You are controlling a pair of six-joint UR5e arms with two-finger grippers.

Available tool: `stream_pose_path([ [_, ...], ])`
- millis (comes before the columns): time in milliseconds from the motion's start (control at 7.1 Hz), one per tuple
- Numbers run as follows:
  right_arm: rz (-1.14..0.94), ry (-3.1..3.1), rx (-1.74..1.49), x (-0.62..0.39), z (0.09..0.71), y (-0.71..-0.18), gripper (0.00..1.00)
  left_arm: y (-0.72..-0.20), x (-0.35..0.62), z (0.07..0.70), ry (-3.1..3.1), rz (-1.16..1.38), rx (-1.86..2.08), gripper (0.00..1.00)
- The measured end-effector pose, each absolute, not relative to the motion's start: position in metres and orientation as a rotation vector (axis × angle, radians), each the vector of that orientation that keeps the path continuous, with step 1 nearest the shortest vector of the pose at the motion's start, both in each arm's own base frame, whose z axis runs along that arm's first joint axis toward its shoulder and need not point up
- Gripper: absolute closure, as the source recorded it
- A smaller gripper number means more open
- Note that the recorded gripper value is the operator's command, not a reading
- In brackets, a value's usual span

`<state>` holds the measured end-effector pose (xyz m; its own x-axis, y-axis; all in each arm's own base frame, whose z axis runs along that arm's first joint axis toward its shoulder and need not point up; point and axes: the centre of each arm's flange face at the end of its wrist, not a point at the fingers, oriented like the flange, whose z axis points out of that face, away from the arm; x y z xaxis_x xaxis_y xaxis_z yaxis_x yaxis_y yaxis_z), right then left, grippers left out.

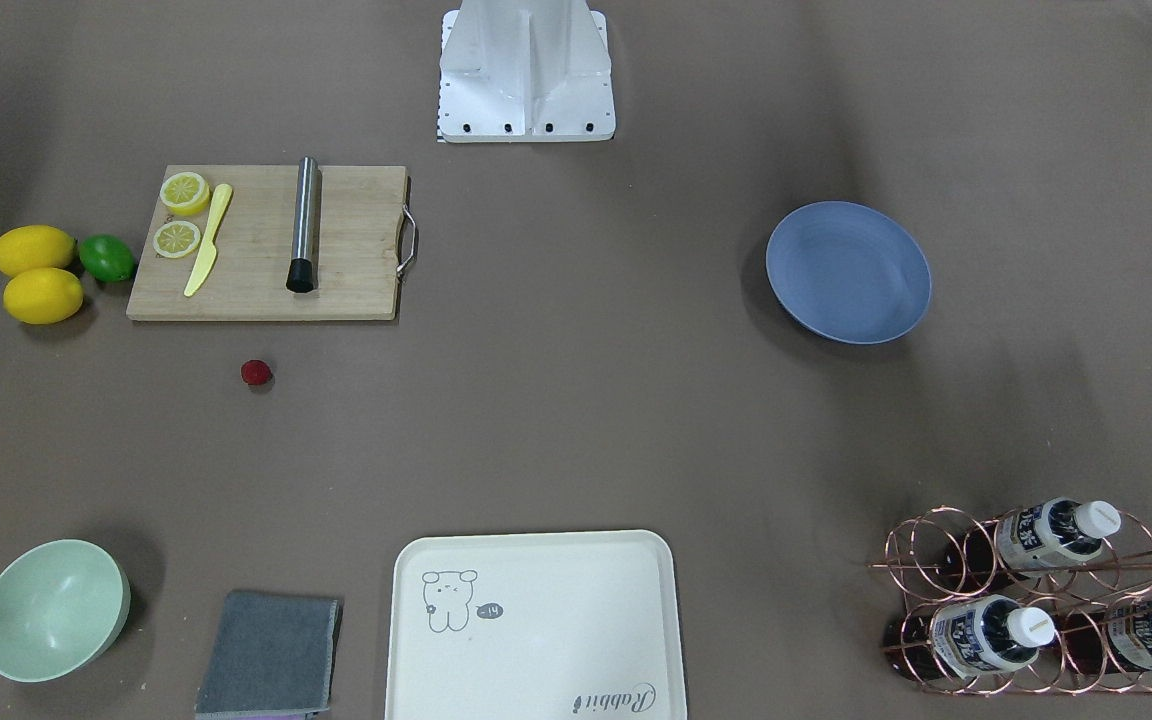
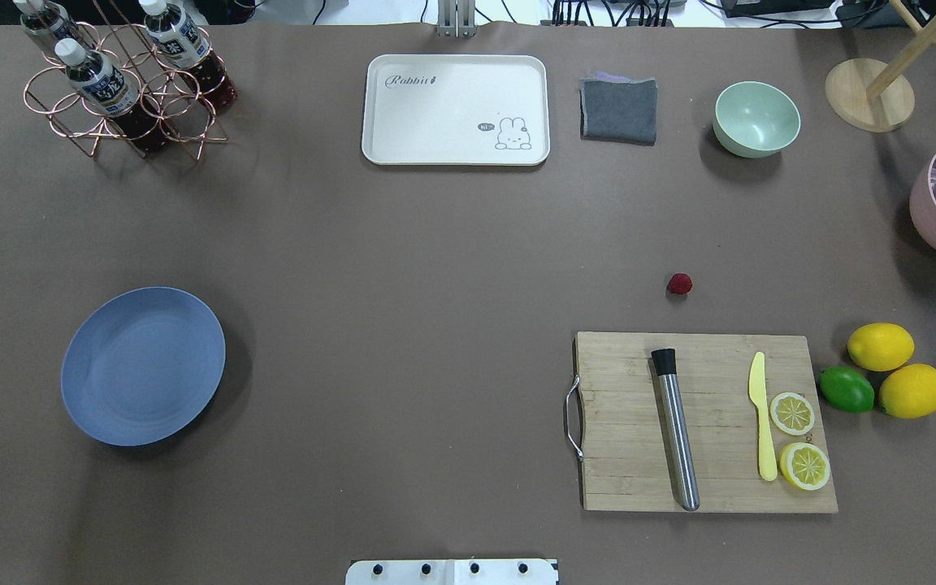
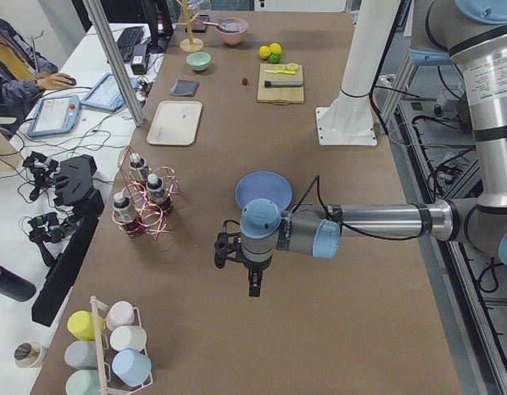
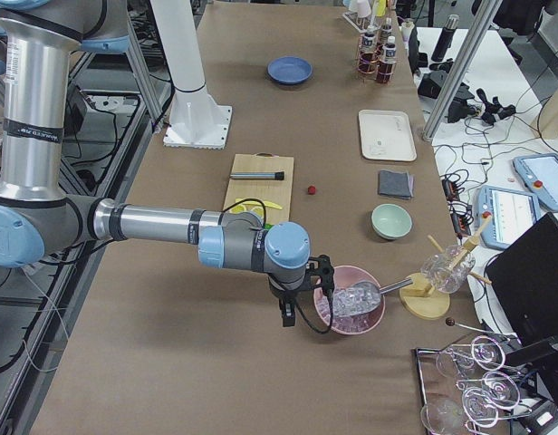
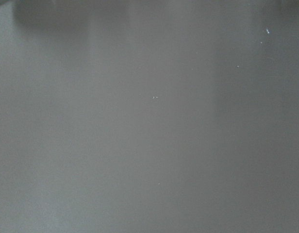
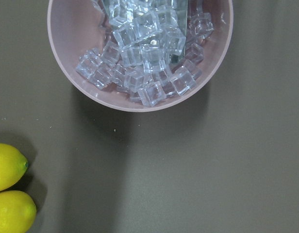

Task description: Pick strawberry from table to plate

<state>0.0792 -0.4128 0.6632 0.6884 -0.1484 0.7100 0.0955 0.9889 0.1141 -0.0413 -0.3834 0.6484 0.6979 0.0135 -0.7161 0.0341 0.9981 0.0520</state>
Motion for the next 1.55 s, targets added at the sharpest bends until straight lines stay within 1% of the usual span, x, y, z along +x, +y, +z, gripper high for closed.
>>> stream_pose_path([
  [563,-0.128,-0.820,0.071,0.078,0.659,-0.413,0.00,-0.375,-0.033,0.658,0.860,-0.013,0.016,0.03],
  [845,-0.122,-0.836,0.073,0.077,0.657,-0.414,0.00,-0.376,-0.025,0.650,0.870,-0.019,0.006,0.03],
  [986,-0.117,-0.836,0.072,0.077,0.656,-0.414,0.00,-0.382,-0.009,0.632,0.879,-0.029,-0.001,0.03],
  [1268,-0.117,-0.832,0.078,0.077,0.653,-0.417,0.00,-0.396,0.051,0.589,0.897,-0.041,-0.028,0.02],
  [1549,-0.121,-0.840,0.087,0.069,0.639,-0.429,0.00,-0.397,0.120,0.568,0.910,-0.046,-0.009,0.02],
])
